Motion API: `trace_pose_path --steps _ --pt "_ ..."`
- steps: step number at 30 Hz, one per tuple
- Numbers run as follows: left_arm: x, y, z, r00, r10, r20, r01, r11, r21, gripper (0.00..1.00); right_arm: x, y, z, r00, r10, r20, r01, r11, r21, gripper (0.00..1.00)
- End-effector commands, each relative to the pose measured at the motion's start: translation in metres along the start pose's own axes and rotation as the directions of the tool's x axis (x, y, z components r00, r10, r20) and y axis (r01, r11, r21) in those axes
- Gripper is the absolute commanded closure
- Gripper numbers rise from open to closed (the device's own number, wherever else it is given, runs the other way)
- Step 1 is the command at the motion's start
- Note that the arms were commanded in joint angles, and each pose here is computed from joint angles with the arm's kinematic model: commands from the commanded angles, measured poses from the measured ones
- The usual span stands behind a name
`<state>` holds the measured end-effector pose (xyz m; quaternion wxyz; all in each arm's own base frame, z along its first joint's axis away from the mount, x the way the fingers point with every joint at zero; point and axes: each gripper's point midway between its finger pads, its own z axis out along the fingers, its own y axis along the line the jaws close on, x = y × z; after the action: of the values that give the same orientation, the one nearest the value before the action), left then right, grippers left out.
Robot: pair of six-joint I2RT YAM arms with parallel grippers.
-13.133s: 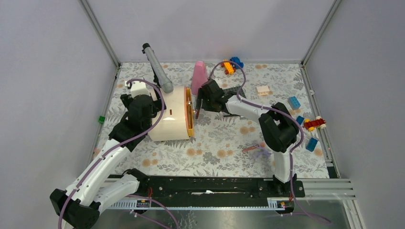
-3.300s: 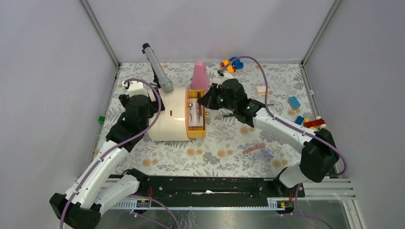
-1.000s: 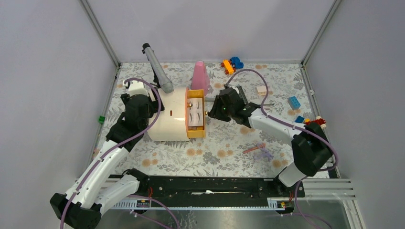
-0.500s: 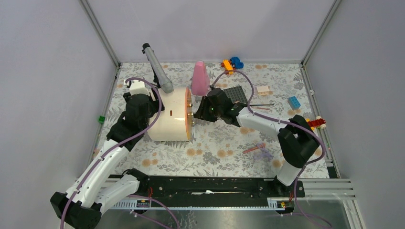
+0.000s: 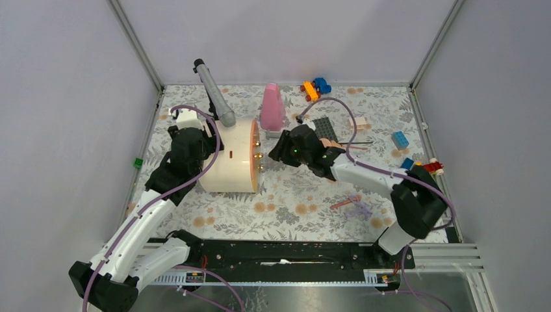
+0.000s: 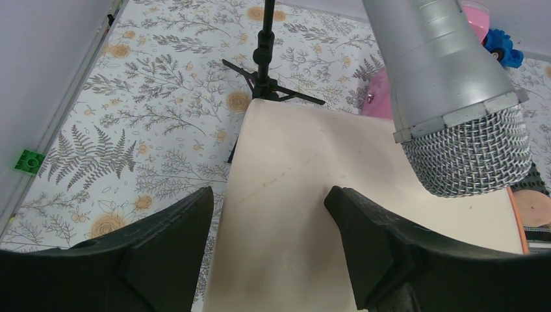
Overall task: Organize the makeup
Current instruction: Close the drawer in the storage box, then open the drawer in the storage box.
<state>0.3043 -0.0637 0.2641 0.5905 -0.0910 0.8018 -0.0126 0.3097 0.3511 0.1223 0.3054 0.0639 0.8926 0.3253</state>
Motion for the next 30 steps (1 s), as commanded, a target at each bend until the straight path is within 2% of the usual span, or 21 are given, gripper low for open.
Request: trace_pose_path --steps 1,2,4,8,11,17,23,30 --pt "-0.002 -0.001 -0.002 1.000 0.015 -0.014 -0.014 1.000 0.010 0.24 -0.044 0.024 -0.045 0.973 0.052 0.223 -0.029 0.994 -0.108 0.43" --pt "-0.003 -0.001 -0.002 1.000 0.013 -0.012 -0.013 1.000 0.012 0.24 -0.045 0.036 -0.053 0.971 0.068 0.229 -0.026 0.983 -0.183 0.33" --pt "-0.002 -0.002 -0.001 1.000 0.015 -0.016 -0.015 1.000 0.013 0.24 -0.045 0.058 -0.068 0.965 0.122 0.232 -0.037 0.939 -0.341 0.27" --pt "-0.002 -0.002 -0.001 1.000 0.016 -0.016 -0.016 1.000 0.015 0.24 -0.043 0.090 -0.087 0.961 0.219 0.170 -0.097 0.839 -0.536 0.27" --pt "-0.001 -0.001 -0.001 1.000 0.017 -0.016 -0.017 1.000 0.013 0.24 -0.040 0.103 -0.087 0.960 0.255 0.113 -0.139 0.789 -0.599 0.30" --pt "-0.001 -0.002 -0.001 1.000 0.018 -0.018 -0.017 1.000 0.013 0.24 -0.036 0.114 -0.075 0.953 0.300 0.040 -0.205 0.735 -0.647 0.34" --pt "-0.001 -0.002 -0.001 1.000 0.018 -0.019 -0.017 1.000 0.016 0.24 -0.036 0.107 -0.062 0.942 0.335 0.034 -0.243 0.745 -0.622 0.36" --pt "0.002 -0.005 0.001 0.999 0.022 -0.030 -0.021 0.999 0.025 0.24 -0.035 0.110 -0.052 0.938 0.345 0.011 -0.262 0.732 -0.629 0.49"
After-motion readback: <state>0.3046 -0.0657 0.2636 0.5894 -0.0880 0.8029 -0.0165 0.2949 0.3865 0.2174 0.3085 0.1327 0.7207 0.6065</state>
